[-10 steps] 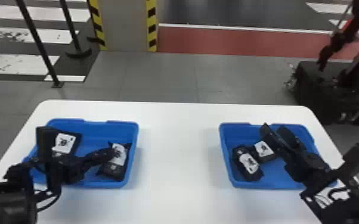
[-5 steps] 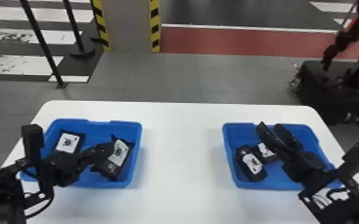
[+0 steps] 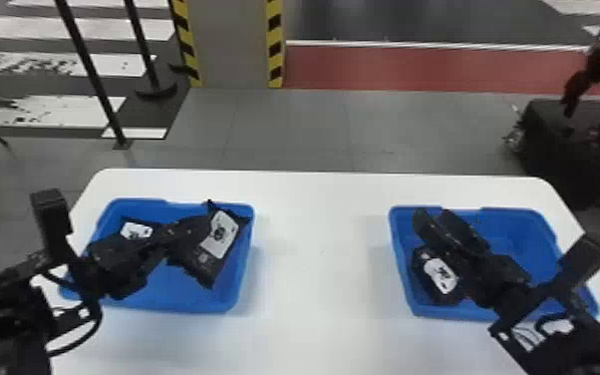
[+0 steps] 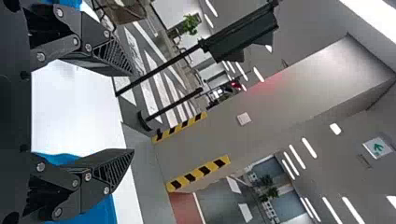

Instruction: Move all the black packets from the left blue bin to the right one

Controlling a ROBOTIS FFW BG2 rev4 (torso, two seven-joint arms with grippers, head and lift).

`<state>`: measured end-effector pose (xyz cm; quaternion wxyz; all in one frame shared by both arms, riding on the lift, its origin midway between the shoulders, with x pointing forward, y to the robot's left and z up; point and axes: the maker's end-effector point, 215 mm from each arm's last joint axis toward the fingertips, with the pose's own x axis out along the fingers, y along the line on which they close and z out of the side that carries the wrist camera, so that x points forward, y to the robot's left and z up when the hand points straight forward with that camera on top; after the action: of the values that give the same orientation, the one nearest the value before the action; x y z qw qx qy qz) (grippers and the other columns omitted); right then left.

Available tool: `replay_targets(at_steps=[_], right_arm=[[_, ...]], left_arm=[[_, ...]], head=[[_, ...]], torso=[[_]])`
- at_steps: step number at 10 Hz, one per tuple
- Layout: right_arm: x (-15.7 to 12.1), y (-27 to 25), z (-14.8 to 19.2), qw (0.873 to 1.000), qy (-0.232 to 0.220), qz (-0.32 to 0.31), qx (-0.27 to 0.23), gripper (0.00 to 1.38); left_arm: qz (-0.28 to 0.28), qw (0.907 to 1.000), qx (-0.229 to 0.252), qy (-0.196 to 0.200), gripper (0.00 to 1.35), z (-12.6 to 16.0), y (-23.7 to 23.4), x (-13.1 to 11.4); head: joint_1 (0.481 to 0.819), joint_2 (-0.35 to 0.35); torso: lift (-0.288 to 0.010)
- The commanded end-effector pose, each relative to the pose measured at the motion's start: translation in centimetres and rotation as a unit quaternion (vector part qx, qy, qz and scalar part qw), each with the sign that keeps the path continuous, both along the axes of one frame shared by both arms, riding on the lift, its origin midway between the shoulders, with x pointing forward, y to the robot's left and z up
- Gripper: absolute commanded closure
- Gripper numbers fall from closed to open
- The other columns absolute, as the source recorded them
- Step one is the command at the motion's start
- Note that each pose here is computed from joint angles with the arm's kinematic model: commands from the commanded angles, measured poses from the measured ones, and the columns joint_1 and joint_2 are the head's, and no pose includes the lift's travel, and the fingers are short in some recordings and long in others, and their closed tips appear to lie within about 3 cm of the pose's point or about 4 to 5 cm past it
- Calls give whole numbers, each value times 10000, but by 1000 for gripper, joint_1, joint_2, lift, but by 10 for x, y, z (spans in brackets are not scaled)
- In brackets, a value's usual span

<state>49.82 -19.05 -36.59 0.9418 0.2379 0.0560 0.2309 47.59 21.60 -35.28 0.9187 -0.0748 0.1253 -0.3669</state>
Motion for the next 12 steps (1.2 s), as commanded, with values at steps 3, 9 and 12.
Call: replay_targets(at_steps=[3,9,12], right_arm=[[-2,50,-34,9936,561,920,337,486],[-1,107,-25,9743,791,1886,940,492],[-15,137,-18,9486,930,2683,1398,492]], left_arm=[[-428,9965,-629,-335,1205,33,-41,2],[-1222,9731,-1937,-239,1205,32,-126,21],[-1235,9660,-2259,-251,1205,32,-135,31]], head=[[695,38],[695,2],[695,20]], torso=[[-110],[-110],[-110]])
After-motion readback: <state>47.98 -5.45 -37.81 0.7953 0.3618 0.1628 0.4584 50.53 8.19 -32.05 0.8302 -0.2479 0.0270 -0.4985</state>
